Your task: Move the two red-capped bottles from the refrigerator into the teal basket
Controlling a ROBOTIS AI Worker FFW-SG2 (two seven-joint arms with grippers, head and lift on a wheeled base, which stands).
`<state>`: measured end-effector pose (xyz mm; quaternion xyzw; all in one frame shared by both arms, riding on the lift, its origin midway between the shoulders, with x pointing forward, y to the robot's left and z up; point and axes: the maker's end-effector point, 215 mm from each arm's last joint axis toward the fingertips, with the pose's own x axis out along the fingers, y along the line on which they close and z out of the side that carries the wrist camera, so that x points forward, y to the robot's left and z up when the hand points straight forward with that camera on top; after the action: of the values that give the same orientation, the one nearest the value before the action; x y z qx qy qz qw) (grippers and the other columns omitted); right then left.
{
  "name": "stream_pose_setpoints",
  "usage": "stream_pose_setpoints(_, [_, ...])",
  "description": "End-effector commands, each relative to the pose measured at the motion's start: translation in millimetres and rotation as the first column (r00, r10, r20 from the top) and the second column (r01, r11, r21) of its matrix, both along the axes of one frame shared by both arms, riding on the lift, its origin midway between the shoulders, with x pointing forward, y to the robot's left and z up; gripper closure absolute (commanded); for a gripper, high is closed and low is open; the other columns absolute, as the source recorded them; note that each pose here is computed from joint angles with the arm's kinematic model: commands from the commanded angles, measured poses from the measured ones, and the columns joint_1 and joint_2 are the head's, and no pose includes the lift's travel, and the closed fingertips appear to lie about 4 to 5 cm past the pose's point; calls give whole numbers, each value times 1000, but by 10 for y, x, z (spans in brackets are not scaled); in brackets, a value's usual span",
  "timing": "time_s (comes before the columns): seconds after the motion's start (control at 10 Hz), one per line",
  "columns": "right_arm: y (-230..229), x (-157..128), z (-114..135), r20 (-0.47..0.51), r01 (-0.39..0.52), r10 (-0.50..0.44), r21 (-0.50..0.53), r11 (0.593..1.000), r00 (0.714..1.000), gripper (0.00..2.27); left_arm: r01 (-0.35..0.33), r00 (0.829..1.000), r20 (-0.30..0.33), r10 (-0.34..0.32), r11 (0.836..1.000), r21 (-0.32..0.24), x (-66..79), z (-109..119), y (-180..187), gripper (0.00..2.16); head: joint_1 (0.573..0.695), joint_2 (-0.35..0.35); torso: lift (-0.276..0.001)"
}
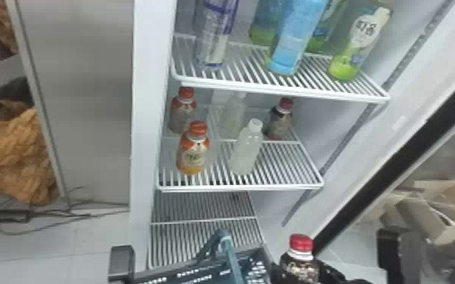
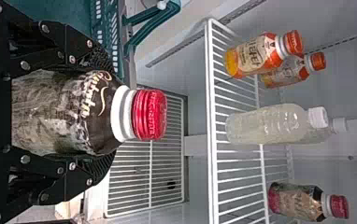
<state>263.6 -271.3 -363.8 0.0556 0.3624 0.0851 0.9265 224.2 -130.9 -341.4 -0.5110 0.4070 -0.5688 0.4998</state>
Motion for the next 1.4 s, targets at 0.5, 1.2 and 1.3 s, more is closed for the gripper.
stream_pose_setpoints(0.5, [-33, -8, -94, -24, 8, -8, 10, 1000, 1000, 424, 6, 1000, -4, -6, 1000, -3, -24, 5, -6, 1122, 695, -350, -228])
stream_pose_setpoints(1.2, [-387, 729, 544, 339, 75, -55, -46, 996, 939, 423, 14, 1000, -9, -14, 1000, -8, -58, 14, -21, 1122, 695, -350, -228])
stream_pose_setpoints(1.3, [-488, 891, 682, 420, 96, -66, -51, 994, 905, 418, 15, 1000, -11, -15, 1000, -10, -66, 19, -26, 1122, 695, -350, -228])
